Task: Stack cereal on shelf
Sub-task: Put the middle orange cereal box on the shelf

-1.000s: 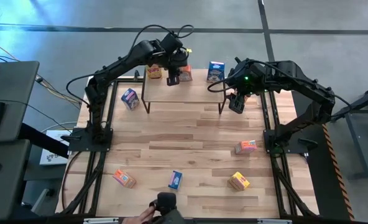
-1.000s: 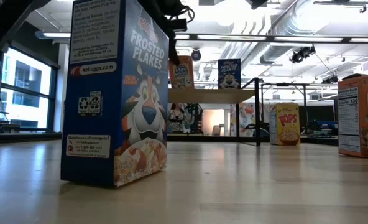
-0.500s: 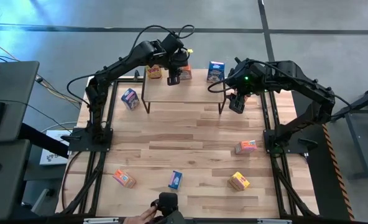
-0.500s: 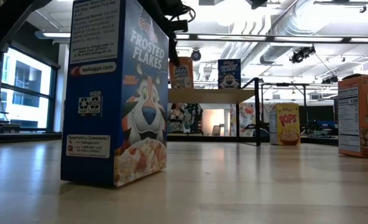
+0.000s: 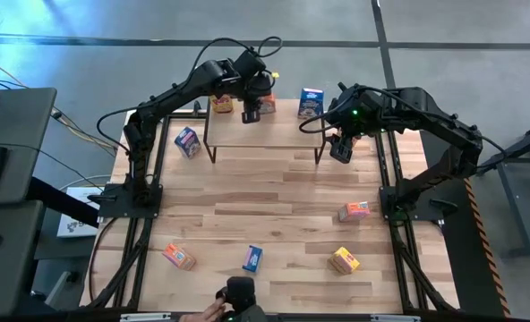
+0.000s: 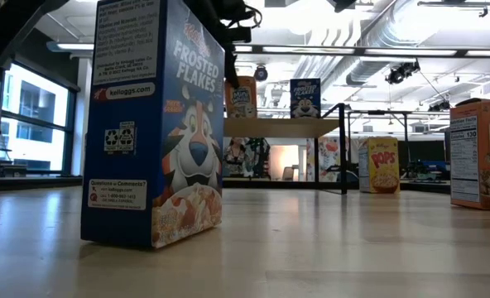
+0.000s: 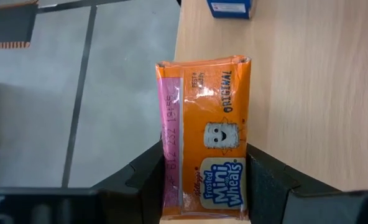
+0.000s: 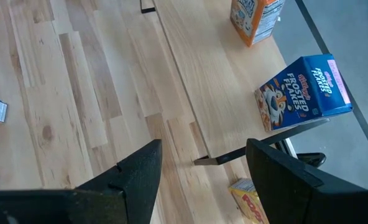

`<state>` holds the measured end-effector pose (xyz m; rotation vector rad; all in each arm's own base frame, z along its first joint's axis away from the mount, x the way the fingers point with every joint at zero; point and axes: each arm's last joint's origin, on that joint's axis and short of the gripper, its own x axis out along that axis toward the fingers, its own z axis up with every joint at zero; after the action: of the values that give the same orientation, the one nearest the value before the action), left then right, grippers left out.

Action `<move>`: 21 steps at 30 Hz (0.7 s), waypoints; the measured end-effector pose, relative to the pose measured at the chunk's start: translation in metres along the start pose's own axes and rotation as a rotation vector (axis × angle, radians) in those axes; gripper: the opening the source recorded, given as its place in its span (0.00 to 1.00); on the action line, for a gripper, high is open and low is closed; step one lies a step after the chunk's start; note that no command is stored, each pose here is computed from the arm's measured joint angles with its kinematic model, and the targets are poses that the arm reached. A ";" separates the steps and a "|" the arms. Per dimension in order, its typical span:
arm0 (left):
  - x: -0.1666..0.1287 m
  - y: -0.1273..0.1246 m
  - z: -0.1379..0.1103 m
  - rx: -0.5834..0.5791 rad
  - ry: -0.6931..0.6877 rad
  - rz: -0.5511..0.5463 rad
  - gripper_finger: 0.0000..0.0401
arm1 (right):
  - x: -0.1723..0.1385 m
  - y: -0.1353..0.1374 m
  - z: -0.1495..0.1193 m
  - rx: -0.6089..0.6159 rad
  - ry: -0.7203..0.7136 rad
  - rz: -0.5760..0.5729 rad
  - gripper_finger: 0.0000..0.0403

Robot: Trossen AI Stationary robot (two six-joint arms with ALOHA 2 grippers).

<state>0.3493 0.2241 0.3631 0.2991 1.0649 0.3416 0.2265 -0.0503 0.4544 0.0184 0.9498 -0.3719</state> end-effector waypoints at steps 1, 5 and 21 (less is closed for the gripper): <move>0.000 0.000 0.000 -0.011 -0.003 0.001 0.41 | 0.000 0.000 0.000 0.000 0.000 0.000 0.56; 0.000 -0.001 0.001 -0.017 -0.015 -0.021 0.40 | 0.000 0.000 0.000 0.000 0.000 0.000 0.56; 0.000 -0.001 0.000 -0.010 -0.013 -0.030 0.40 | 0.000 0.000 0.000 -0.003 0.000 0.005 0.56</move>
<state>0.3499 0.2230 0.3625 0.2759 1.0531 0.3176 0.2266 -0.0502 0.4544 0.0182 0.9502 -0.3664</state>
